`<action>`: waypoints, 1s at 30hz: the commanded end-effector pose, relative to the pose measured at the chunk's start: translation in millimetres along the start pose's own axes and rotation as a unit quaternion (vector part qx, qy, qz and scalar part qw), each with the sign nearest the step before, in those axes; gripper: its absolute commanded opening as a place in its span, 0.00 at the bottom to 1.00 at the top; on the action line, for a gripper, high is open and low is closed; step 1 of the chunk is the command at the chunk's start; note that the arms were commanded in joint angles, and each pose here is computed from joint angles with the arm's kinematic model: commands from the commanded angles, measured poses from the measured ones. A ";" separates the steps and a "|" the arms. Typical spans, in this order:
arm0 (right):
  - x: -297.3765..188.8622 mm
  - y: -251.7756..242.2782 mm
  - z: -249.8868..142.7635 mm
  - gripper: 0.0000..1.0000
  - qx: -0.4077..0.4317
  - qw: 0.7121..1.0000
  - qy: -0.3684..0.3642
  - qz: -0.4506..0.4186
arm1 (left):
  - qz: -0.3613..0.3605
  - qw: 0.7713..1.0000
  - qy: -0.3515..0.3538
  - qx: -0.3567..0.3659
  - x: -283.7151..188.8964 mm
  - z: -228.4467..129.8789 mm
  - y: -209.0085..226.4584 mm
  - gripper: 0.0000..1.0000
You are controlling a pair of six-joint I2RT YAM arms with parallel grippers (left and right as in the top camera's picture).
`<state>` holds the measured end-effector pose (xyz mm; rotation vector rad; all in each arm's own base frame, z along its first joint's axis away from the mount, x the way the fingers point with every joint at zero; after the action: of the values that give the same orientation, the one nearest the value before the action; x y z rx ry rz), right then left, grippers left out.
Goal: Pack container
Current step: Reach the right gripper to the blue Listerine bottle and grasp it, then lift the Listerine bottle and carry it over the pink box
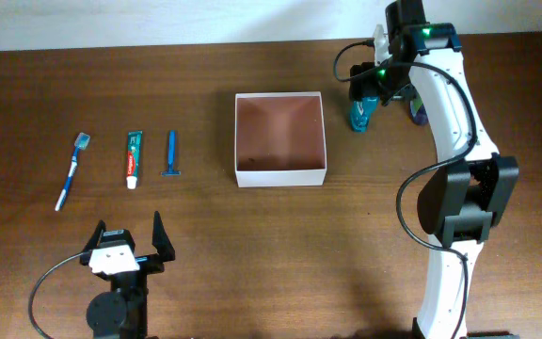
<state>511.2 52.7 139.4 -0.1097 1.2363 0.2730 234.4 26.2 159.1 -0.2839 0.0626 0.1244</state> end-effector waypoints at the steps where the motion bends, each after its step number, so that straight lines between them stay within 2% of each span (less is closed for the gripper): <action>1: 4.3 2.2 5.9 0.72 -0.002 1.000 -0.006 -0.004 | 0.003 1.000 -0.001 -0.005 0.2 -1.5 1.6 0.99; 3: 4.3 1.7 6.9 0.68 -0.001 1.000 -0.008 -0.004 | 0.003 1.000 -0.001 -0.005 0.2 -1.5 1.6 0.99; 17: 3.8 -9.0 20.6 0.67 -0.006 0.999 -0.036 -0.035 | 0.003 1.000 -0.001 -0.005 0.2 -1.5 1.6 0.99; 30: 3.6 -8.1 20.4 0.35 -0.005 0.999 -0.035 -0.033 | 0.003 1.000 -0.001 -0.005 0.2 -1.5 1.6 0.99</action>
<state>530.1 46.0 142.9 -0.1449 1.1634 0.2267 234.4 26.2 159.1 -0.2839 0.0626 0.1244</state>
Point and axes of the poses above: each gripper's point midway between its finger pads, its own x axis out along the fingers, its own y axis along the line the jaws close on, z = x × y, the point moved 1 cm from there along -x, back along the fingers, and after that the axes turned 13 degrees about -x, right-handed, at the moved point
